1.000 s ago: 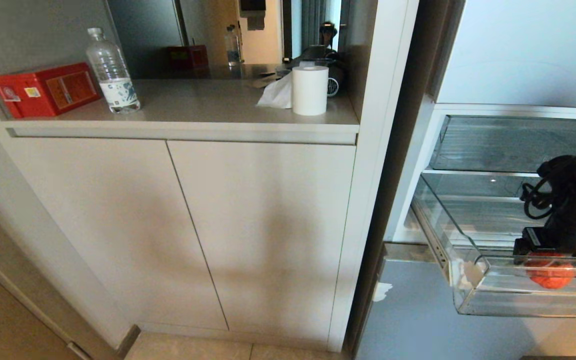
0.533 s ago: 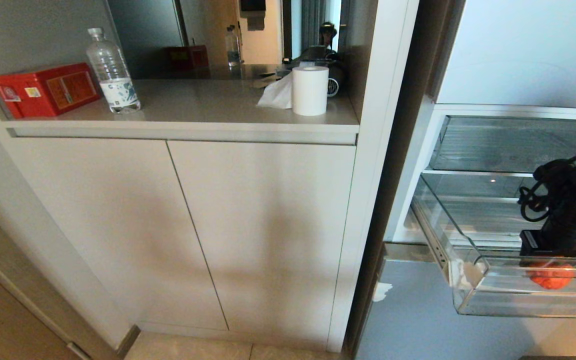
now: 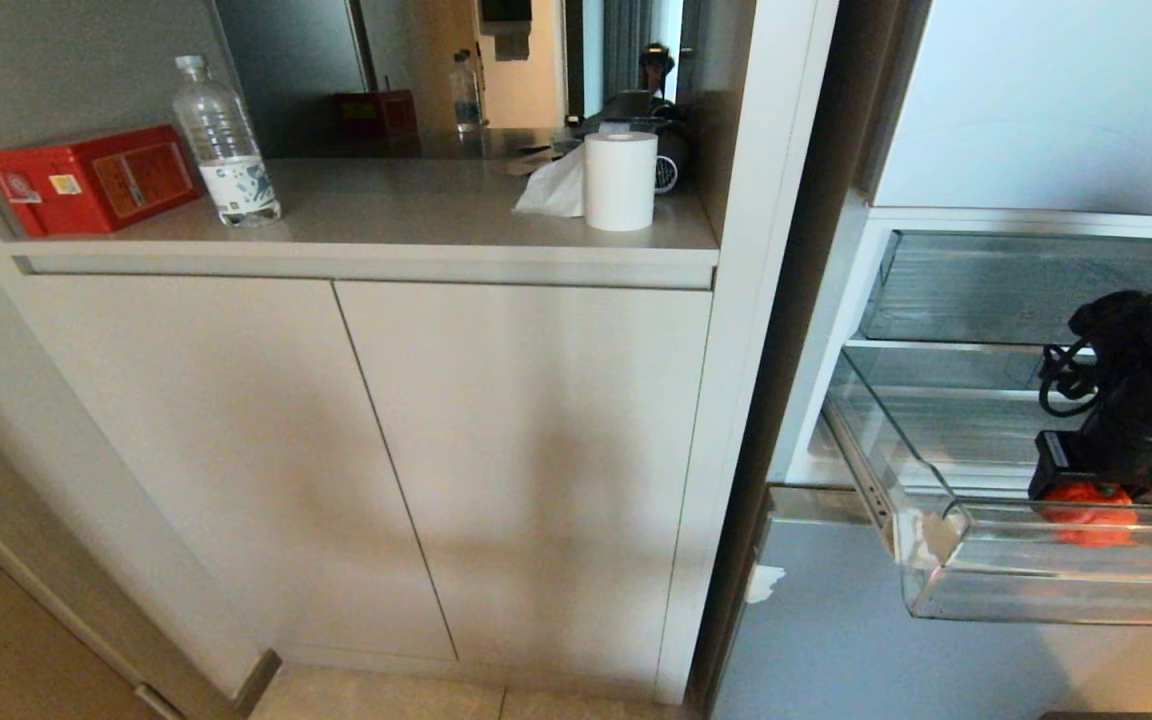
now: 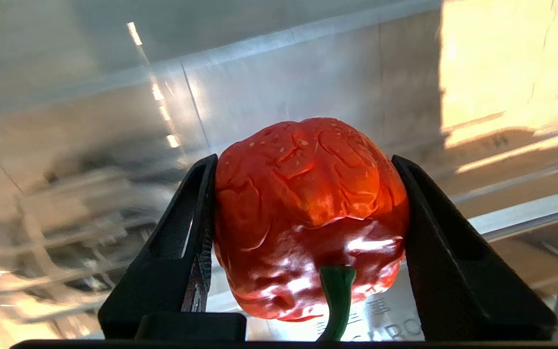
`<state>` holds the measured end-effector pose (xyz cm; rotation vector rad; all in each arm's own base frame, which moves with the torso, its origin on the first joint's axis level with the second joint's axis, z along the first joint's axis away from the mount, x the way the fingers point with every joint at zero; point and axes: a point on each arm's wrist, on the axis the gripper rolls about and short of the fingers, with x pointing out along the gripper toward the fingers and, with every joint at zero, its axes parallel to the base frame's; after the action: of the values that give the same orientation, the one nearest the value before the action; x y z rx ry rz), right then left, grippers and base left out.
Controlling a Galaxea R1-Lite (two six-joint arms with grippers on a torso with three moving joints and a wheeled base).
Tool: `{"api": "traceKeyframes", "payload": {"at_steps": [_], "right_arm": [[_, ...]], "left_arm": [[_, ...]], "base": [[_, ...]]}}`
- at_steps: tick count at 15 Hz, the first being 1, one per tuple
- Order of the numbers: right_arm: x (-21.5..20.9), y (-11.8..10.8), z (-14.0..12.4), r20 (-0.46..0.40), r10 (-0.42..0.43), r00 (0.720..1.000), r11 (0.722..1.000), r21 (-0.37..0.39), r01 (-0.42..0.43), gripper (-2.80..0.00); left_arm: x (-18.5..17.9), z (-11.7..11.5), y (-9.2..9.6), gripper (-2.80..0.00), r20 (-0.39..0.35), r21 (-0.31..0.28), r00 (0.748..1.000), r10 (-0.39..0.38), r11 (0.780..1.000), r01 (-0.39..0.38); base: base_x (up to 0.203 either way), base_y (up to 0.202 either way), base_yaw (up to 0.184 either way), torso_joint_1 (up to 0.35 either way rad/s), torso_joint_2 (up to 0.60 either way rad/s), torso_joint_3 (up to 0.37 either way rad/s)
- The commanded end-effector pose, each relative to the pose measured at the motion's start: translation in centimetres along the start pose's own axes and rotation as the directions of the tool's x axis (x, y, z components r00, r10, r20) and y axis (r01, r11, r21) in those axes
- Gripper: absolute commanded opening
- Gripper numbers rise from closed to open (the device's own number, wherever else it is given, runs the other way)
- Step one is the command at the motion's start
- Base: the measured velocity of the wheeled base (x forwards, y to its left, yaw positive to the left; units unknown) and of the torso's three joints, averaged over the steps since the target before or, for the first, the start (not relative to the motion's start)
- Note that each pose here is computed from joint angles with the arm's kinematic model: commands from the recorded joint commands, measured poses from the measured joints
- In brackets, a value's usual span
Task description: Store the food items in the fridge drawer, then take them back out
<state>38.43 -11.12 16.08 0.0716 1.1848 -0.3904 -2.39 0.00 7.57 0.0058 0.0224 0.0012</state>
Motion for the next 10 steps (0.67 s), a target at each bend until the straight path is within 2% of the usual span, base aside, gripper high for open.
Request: {"api": "traceKeyframes", "payload": {"at_steps": [1,3,6,10], "right_arm": [[-1.0,0.4,0.8,0.060,0.022,0.998,1.000,0.010,-0.023,-2.80],[-1.4,0.9,1.4,0.127,0.047,0.991,0.998,0.033,-0.052,-2.80],[-3.5,1.1,0.9,0.169,0.068,0.983,0.997,0.033,-0.075,-2.80],[-7.6,0.5,-0.1,0.323,0.144,0.935,0.986,0.035,-0.164,-2.80]], "left_arm": [[0.0,0.0,0.0,-2.80,-0.001,0.000,1.000,0.000,1.000,0.000],[0.0,0.0,0.0,-2.80,-0.002,0.000,1.000,0.000,1.000,0.000],[0.0,0.0,0.0,-2.80,-0.002,0.000,1.000,0.000,1.000,0.000],[0.0,0.0,0.0,-2.80,-0.002,0.000,1.000,0.002,1.000,-0.002]], "base": [[0.000,0.000,0.000,0.000,0.00,0.000],[0.000,0.000,0.000,0.000,0.00,0.000],[0.000,0.000,0.000,0.000,0.00,0.000],[0.000,0.000,0.000,0.000,0.00,0.000]]}}
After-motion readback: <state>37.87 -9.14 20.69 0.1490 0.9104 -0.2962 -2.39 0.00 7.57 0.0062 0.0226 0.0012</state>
